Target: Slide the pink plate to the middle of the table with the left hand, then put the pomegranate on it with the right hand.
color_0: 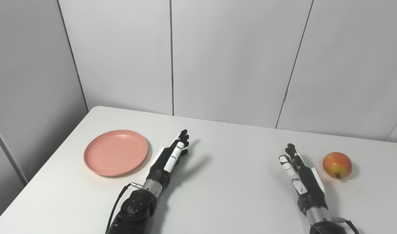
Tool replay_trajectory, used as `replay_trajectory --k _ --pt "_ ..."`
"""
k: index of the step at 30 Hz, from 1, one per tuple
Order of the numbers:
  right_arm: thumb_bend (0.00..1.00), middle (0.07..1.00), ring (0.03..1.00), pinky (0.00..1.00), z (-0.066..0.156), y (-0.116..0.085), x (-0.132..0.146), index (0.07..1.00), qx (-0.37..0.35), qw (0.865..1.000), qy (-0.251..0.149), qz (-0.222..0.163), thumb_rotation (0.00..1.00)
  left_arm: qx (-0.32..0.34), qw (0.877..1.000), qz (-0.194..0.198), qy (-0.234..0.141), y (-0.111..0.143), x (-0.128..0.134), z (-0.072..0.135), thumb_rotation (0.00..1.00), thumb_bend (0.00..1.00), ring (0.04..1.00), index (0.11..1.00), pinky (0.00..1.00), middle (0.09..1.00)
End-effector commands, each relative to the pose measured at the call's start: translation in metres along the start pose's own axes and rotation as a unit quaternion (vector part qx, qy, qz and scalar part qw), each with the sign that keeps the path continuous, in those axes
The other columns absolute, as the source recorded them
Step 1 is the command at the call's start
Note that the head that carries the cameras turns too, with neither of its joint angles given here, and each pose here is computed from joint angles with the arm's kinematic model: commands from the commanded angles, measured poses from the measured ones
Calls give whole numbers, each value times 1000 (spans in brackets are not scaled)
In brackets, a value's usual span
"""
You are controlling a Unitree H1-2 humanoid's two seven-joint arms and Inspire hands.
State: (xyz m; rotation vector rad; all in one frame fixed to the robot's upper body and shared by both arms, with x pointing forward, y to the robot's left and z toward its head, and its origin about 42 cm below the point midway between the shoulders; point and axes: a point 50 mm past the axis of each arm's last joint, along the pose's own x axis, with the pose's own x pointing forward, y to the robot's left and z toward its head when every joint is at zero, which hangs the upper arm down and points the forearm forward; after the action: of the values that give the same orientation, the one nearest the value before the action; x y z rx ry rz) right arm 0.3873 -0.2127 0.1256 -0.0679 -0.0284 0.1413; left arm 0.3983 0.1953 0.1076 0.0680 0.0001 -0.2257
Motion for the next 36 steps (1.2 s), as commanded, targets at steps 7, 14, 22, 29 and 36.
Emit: replay_trajectory --k 7,14,22,29,36 --pt "569 972 948 966 14 -12 7 979 6 999 -41 1 772 20 1000 8 11 -28 10 -4 1000 531 938 938 885 954" --pt "560 987 970 999 9 -14 7 986 19 999 -41 1 794 38 999 10 18 -32 12 -7 1000 573 944 935 898 957" --pt "517 976 953 983 11 -19 2 985 -4 999 -51 3 804 60 998 11 18 -35 14 -10 1000 644 930 931 895 951" --pt "503 979 956 992 11 -18 3 989 4 999 -52 3 781 49 998 19 16 -34 13 -11 1000 633 928 928 894 947" --pt "512 985 967 991 9 -16 4 997 4 999 -51 1 799 -18 999 25 -21 -35 9 -10 1000 524 943 945 895 954"
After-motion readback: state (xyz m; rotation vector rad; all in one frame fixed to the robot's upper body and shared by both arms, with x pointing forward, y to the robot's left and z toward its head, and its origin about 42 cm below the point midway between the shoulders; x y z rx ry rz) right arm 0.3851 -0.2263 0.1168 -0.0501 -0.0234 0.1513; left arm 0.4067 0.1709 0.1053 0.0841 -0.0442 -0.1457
